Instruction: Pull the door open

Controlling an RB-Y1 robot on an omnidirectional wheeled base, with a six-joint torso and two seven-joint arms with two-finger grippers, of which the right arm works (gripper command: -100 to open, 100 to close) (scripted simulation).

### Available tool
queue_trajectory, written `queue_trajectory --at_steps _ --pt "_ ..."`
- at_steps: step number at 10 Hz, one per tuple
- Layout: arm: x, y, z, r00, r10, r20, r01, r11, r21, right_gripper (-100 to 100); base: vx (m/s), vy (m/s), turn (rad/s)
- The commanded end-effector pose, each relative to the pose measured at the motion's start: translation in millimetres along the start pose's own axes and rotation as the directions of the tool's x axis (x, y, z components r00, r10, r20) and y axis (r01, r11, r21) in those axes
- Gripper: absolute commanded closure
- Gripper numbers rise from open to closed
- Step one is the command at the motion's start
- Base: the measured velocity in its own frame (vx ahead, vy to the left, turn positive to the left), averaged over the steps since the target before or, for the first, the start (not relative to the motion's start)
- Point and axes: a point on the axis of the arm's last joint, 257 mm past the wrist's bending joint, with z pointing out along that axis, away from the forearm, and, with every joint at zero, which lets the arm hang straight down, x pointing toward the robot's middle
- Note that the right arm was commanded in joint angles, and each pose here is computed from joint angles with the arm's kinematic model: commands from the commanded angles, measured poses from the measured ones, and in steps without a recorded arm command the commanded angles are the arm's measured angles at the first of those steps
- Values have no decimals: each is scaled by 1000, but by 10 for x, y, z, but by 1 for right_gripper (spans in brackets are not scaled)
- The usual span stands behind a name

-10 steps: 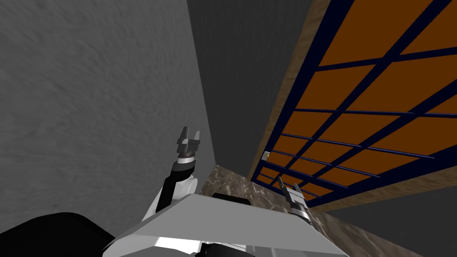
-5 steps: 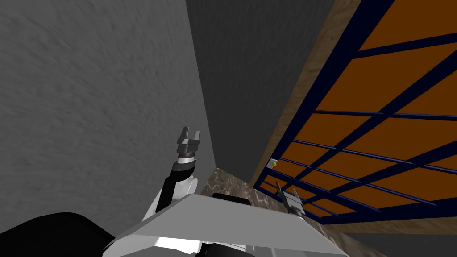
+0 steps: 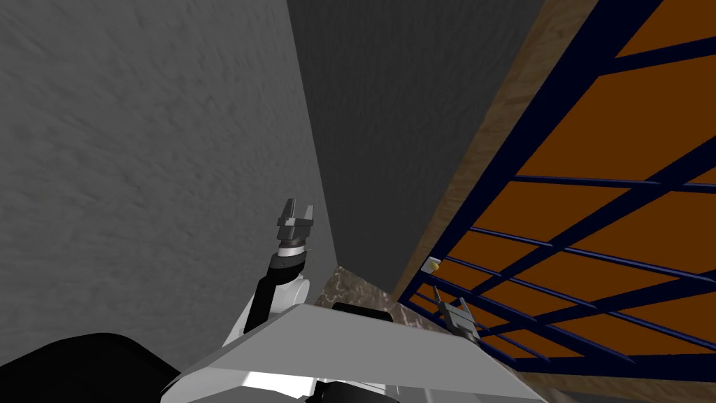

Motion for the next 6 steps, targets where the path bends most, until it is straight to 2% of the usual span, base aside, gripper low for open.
queue_trajectory --at_steps 1,4,6 --pt "-18 -107 28 1000 -21 2 21 1000 -1 -100 166 -50 29" --pt "-8 -160 53 1000 -23 -1 23 1000 8 -100 196 -50 34" --pt "57 -73 30 1000 7 -10 -7 1000 24 -100 202 -60 24"
